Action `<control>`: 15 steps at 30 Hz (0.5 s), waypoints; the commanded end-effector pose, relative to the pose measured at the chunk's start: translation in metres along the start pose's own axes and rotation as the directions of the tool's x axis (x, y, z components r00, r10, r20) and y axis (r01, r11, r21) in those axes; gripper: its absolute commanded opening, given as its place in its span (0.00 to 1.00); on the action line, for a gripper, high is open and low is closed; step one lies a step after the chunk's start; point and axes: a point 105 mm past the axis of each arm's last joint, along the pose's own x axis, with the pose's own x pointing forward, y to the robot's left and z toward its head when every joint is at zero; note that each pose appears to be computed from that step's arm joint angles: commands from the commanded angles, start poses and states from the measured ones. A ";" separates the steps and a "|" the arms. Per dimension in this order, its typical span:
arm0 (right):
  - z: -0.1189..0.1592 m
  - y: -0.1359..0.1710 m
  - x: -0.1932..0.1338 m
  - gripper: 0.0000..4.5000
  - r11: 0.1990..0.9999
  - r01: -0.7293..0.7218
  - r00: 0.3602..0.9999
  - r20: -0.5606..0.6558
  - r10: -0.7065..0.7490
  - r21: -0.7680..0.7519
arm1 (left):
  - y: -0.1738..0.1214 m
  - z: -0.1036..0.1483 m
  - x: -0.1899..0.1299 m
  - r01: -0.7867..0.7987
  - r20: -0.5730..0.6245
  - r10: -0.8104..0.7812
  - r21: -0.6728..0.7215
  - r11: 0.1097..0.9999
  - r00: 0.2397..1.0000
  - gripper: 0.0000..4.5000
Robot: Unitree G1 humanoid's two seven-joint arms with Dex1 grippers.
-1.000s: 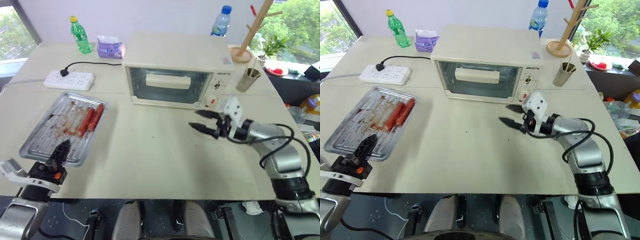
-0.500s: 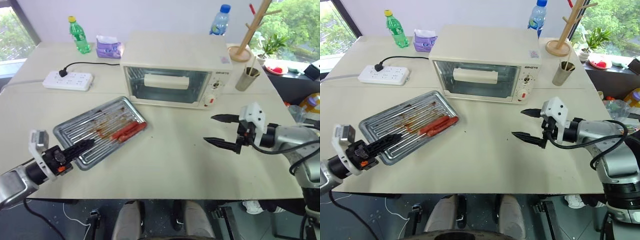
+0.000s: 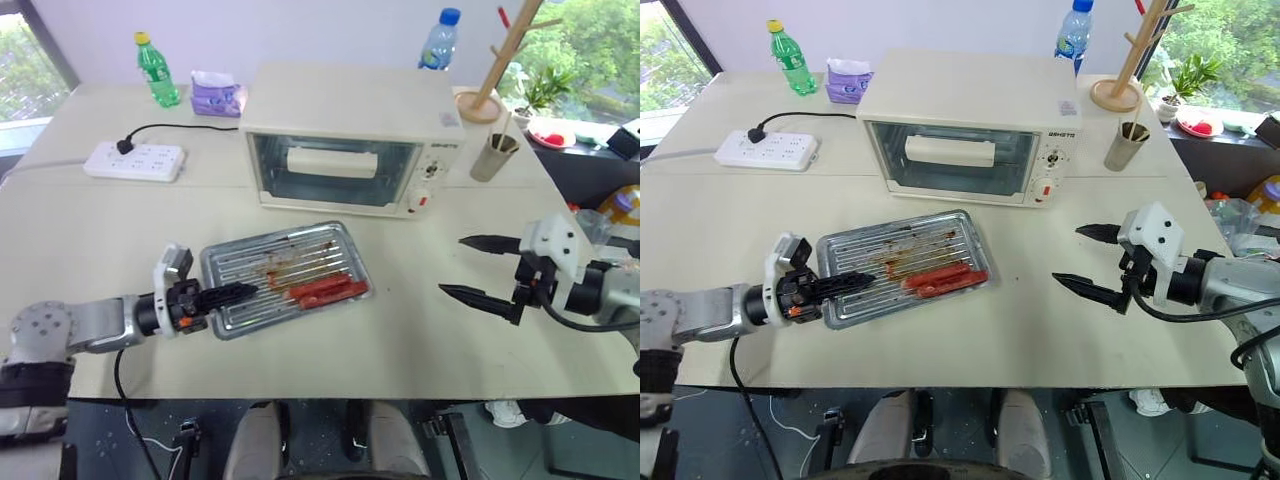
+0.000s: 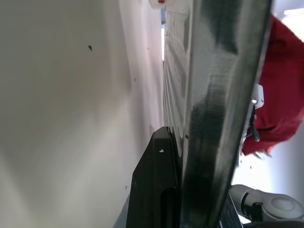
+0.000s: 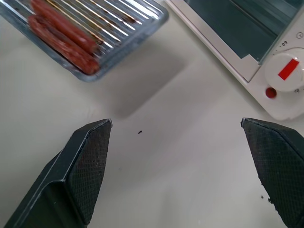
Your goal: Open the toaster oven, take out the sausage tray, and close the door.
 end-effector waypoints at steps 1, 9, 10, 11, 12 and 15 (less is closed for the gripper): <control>0.012 0.002 -0.010 0.99 0.998 0.046 0.999 0.018 -0.046 -0.041 | -0.003 0.010 0.014 0.040 -0.046 -0.039 0.015 0.999 0.998 0.00; 0.005 0.017 -0.020 0.99 0.994 0.108 0.994 0.001 -0.108 -0.020 | 0.022 0.021 0.051 -0.033 -0.145 0.043 0.071 0.997 0.989 0.00; 0.005 0.018 -0.020 0.99 0.994 0.112 0.994 0.001 -0.112 -0.017 | 0.023 0.022 0.053 -0.037 -0.153 0.049 0.079 0.996 0.987 0.00; 0.005 0.019 -0.020 0.99 0.993 0.116 0.993 0.002 -0.116 -0.015 | 0.024 0.023 0.055 -0.038 -0.161 0.052 0.089 0.995 0.986 0.00; 0.004 0.020 -0.020 0.99 0.993 0.118 0.993 0.002 -0.118 -0.014 | 0.025 0.025 0.055 -0.045 -0.166 0.061 0.102 0.994 0.984 0.00; 0.003 0.023 -0.018 1.00 0.992 0.124 0.992 0.005 -0.124 -0.009 | 0.028 0.030 0.055 -0.061 -0.169 0.082 0.128 0.990 0.982 0.12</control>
